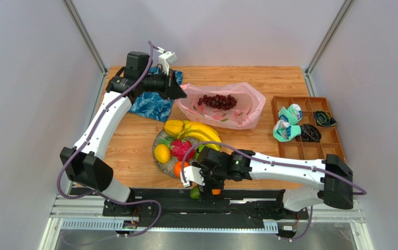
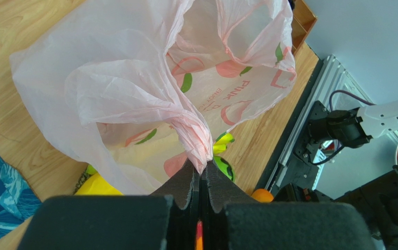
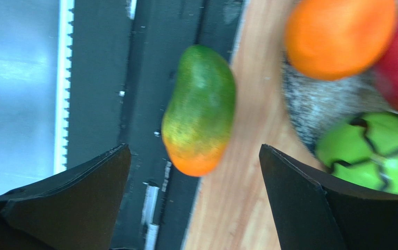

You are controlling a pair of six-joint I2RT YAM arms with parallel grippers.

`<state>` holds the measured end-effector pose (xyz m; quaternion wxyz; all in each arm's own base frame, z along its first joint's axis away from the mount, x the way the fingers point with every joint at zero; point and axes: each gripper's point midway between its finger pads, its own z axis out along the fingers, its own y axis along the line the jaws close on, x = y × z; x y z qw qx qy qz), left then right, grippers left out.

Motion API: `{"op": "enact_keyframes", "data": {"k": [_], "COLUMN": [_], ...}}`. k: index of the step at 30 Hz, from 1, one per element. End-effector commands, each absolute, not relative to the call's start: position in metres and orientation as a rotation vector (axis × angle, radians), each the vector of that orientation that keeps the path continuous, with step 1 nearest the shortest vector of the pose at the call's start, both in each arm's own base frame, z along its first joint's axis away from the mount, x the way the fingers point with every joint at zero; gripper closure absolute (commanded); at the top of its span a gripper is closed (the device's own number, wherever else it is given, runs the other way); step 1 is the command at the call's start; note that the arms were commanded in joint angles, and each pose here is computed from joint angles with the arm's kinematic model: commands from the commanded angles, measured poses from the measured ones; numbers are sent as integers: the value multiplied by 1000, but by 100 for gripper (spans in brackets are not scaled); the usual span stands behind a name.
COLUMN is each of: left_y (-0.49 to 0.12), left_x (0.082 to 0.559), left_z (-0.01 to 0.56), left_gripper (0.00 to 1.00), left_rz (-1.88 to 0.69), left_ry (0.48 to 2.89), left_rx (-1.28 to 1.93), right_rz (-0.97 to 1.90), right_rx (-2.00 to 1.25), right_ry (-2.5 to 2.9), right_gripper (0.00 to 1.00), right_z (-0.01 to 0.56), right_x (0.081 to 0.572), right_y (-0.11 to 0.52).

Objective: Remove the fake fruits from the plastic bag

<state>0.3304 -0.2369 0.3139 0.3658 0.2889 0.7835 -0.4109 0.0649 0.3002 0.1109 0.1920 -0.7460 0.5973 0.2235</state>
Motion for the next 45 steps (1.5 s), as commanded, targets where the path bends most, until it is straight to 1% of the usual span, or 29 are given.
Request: {"op": "enact_keyframes", "data": {"k": [1, 9, 12, 13, 15, 16, 18, 19, 20, 21, 22, 23, 24, 25, 27, 28, 32, 33, 35, 36, 38, 40, 45], "left_y": [-236, -235, -234, -234, -234, -233, -233, -233, -232, -232, -232, -230, -230, -229, -228, -227, -226, -225, -224, -223, -219, -216, -212], "left_x": [318, 315, 314, 314, 312, 312, 311, 310, 310, 309, 309, 308, 307, 306, 306, 305, 309, 311, 313, 314, 319, 321, 326], "left_z": [331, 326, 326, 326, 326, 327, 328, 330, 331, 332, 335, 336, 339, 341, 344, 350, 359, 369, 367, 373, 368, 366, 356], "left_gripper": [100, 100, 100, 100, 100, 100, 100, 100, 100, 100, 100, 100, 100, 100, 100, 100, 100, 100, 100, 100, 100, 100, 100], "left_rz": [-1064, -1078, -1074, -1071, -1071, -1070, -1066, -1065, -1062, -1060, -1056, -1051, -1046, -1044, -1031, -1024, -1001, -990, -982, -976, -954, -945, -950], "left_ry": [1958, 1968, 1967, 1967, 1965, 1963, 1962, 1956, 1956, 1953, 1948, 1946, 1942, 1941, 1933, 1927, 1929, 1908, 1936, 1930, 1950, 1967, 2016], "left_rx": [785, 750, 745, 743, 742, 743, 743, 746, 748, 751, 752, 758, 761, 764, 775, 778, 800, 807, 812, 809, 815, 803, 782], "right_rz": [753, 750, 715, 697, 687, 679, 671, 684, 682, 705, 715, 696, 707, 681, 647, 611, 541, 542, 518, 540, 535, 559, 655], "right_rx": [-2095, -2106, -2085, -2077, -2083, -2091, -2119, -2128, -2144, -2104, -2079, -2051, -1977, -1933, -1810, -1744, -1611, -1603, -1597, -1598, -1607, -1619, -1685], "right_ry": [1766, 1827, 1830, 1826, 1810, 1803, 1770, 1757, 1785, 1751, 1753, 1806, 1802, 1833, 1879, 1909, 1901, 1879, 1801, 1766, 1678, 1603, 1521], "right_gripper": [0, 0, 4, 10, 19, 31, 39, 46, 48, 49, 51, 52, 52, 52, 52, 52, 51, 51, 50, 49, 48, 47, 47], "right_z": [97, 64, 55, 55, 57, 59, 73, 82, 89, 114, 127, 135, 161, 169, 189, 192, 202, 205, 212, 216, 221, 224, 212], "right_x": [49, 50, 58, 61, 64, 65, 67, 66, 66, 70, 73, 80, 90, 100, 132, 154, 215, 224, 249, 252, 265, 267, 250], "right_y": [306, 316, 322, 325, 330, 330, 331, 331, 323, 330, 331, 322, 330, 328, 324, 319, 315, 317, 323, 328, 337, 347, 357]}}
